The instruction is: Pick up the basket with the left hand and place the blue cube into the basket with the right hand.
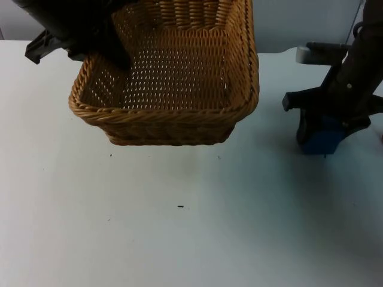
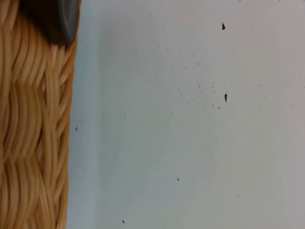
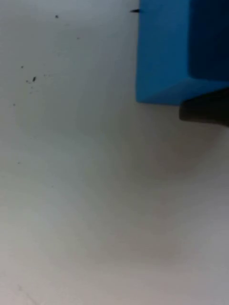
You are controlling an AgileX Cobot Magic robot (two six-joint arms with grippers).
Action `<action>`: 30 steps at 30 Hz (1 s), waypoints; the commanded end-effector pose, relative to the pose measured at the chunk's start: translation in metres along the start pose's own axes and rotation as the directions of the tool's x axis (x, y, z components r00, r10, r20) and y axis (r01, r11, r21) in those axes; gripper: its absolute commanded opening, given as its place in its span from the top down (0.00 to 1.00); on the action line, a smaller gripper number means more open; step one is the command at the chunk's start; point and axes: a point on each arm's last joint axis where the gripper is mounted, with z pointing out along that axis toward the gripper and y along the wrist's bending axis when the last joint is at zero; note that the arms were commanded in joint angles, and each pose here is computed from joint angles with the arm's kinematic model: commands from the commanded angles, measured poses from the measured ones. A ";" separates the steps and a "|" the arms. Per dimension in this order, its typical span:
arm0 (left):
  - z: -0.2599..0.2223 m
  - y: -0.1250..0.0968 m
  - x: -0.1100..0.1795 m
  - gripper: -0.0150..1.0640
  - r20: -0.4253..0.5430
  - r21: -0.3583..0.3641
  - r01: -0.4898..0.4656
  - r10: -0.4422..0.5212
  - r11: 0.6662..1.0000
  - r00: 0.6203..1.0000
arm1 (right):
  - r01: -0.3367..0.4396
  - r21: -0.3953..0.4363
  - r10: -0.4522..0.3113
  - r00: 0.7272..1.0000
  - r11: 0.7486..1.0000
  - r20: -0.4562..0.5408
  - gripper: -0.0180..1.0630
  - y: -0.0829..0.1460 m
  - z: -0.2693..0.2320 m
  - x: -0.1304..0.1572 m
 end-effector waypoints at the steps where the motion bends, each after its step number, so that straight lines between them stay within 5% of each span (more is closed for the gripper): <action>1: -0.002 -0.007 0.000 0.99 0.006 0.025 0.002 -0.002 1.000 1.000 | -0.004 -0.004 0.004 1.000 1.000 0.010 0.71 0.001 -0.001 -0.002; 6: -0.002 -0.007 0.000 0.99 0.006 0.025 0.002 -0.002 1.000 1.000 | 0.008 -0.005 -0.008 1.000 1.000 0.027 0.98 0.002 -0.009 -0.004; 17: -0.002 -0.007 0.000 0.99 0.006 0.025 0.002 -0.002 1.000 1.000 | 0.047 -0.019 -0.042 0.979 0.999 0.200 0.98 0.008 -0.097 -0.011; 30: -0.002 -0.007 0.000 0.99 0.003 0.026 0.004 -0.004 1.000 1.000 | 0.098 -0.042 -0.062 0.853 0.994 0.518 0.98 0.021 -0.257 0.022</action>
